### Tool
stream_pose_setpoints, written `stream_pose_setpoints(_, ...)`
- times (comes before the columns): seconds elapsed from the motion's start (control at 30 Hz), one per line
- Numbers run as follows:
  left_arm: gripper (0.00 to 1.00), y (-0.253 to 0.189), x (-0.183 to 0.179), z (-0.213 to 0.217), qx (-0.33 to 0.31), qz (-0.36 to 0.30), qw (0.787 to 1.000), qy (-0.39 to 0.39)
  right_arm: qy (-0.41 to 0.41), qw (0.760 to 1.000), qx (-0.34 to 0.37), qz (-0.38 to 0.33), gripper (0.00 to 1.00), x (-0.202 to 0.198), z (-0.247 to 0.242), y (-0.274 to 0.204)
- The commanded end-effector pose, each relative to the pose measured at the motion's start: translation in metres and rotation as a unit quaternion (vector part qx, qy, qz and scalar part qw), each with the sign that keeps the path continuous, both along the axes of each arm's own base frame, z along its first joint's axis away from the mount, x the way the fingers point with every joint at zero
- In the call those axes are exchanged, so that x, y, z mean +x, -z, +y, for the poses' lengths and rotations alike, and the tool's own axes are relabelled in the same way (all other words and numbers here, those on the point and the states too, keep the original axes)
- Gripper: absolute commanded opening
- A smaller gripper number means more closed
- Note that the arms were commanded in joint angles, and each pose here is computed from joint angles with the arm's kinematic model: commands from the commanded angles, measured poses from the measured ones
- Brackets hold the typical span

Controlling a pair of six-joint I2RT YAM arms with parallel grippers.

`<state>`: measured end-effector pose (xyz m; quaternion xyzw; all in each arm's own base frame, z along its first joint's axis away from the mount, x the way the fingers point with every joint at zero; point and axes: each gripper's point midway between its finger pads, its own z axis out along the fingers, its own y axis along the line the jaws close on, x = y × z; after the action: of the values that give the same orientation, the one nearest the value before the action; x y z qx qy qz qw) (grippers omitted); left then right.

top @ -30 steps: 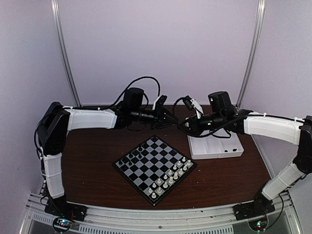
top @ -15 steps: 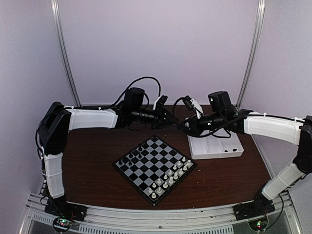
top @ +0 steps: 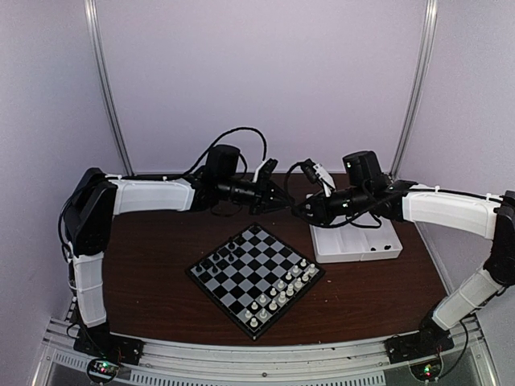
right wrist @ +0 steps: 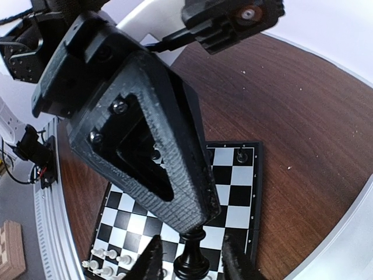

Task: Set up the chess pieces on the board
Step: Place the chess piece on the chessboard.

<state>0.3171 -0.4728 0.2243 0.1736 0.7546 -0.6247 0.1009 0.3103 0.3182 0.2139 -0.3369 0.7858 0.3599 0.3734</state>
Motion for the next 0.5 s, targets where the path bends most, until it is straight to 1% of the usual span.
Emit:
stream_pose_setpoints(0.0,0.03,-0.004,0.0,-0.003,0.002,-0.032,0.999,0.01,0.003,1.0,0.005,-0.018,0.41,0.001,0.001,-0.014)
stream_pose_setpoints(0.03,0.03,-0.003,0.0,-0.001,0.009,-0.039,0.999,0.009,0.005,1.0,0.005,-0.022,0.46,0.001,0.0,-0.016)
stream_pose_setpoints(0.07,0.03,-0.002,0.0,0.0,0.016,-0.052,0.998,0.007,0.009,1.0,0.003,-0.026,0.53,0.001,-0.003,-0.016)
stream_pose_setpoints(0.1,0.03,-0.001,0.001,0.003,0.027,-0.055,0.998,0.002,0.014,0.999,0.002,-0.031,0.58,0.001,-0.005,-0.018)
stream_pose_setpoints(0.13,0.03,0.0,0.002,0.006,0.04,-0.066,0.997,-0.002,0.02,0.999,-0.001,-0.034,0.64,0.001,-0.008,-0.019)
stream_pose_setpoints(0.17,0.03,0.003,0.002,0.01,0.059,-0.076,0.995,-0.007,0.026,0.999,-0.004,-0.038,0.72,0.0,-0.011,-0.019)
stream_pose_setpoints(0.2,0.03,0.006,0.003,0.015,0.081,-0.092,0.992,-0.013,0.031,0.999,-0.006,-0.041,0.76,0.0,-0.014,-0.019)
stream_pose_setpoints(0.27,0.03,0.01,0.007,0.028,0.13,-0.133,0.982,-0.027,0.051,0.997,-0.015,-0.048,0.82,0.0,-0.024,-0.017)
stream_pose_setpoints(0.33,0.04,0.009,0.011,0.044,0.175,-0.171,0.969,-0.043,0.085,0.994,-0.022,-0.062,0.86,0.004,-0.037,-0.016)
stream_pose_setpoints(0.4,0.04,0.016,0.013,0.064,0.229,-0.197,0.952,-0.056,0.135,0.987,-0.031,-0.075,0.89,0.011,-0.056,-0.013)
stream_pose_setpoints(0.47,0.04,0.017,0.016,0.083,0.27,-0.228,0.933,-0.074,0.193,0.976,-0.04,-0.091,0.96,0.019,-0.078,-0.011)
